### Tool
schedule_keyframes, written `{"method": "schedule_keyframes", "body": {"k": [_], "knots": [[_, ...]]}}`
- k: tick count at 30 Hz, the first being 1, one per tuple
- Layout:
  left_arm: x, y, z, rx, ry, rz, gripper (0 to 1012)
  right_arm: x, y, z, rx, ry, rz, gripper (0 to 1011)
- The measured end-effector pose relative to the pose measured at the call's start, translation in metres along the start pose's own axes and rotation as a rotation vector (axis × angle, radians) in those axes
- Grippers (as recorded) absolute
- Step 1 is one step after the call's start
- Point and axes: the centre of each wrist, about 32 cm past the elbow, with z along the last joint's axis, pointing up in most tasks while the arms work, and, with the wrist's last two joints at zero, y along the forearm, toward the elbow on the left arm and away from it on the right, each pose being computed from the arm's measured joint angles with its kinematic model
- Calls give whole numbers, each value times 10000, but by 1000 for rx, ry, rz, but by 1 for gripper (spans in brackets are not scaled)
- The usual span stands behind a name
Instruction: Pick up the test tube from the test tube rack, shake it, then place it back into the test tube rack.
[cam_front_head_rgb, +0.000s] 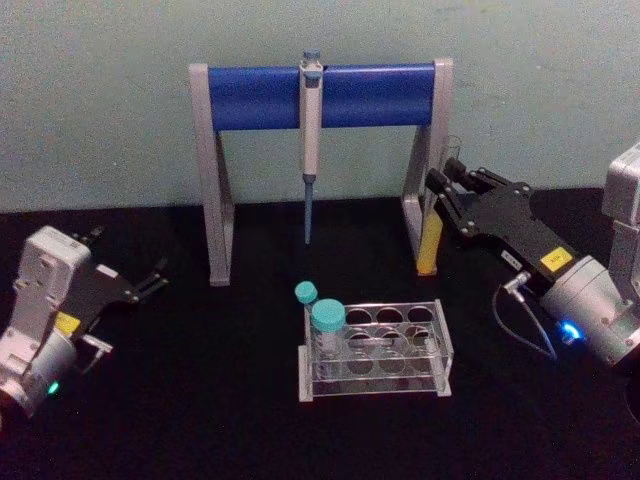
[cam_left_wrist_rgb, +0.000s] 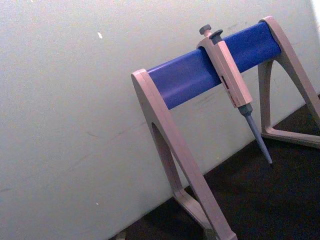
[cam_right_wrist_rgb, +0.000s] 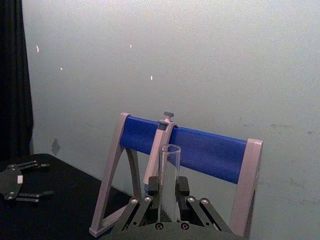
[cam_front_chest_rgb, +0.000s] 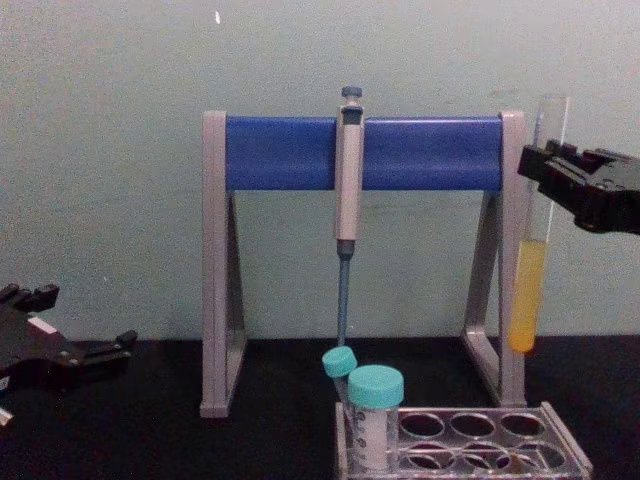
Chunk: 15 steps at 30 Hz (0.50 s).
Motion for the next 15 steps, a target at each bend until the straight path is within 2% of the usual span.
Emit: {"method": "schedule_keyframes", "body": {"k": [8,15], "knots": [[0,0,0,0,0,0,1001,-8,41,-6,-5,3,30,229],[0,0,0,0,0,0,1001,-6,92,-13,2,16,107,229]]}}
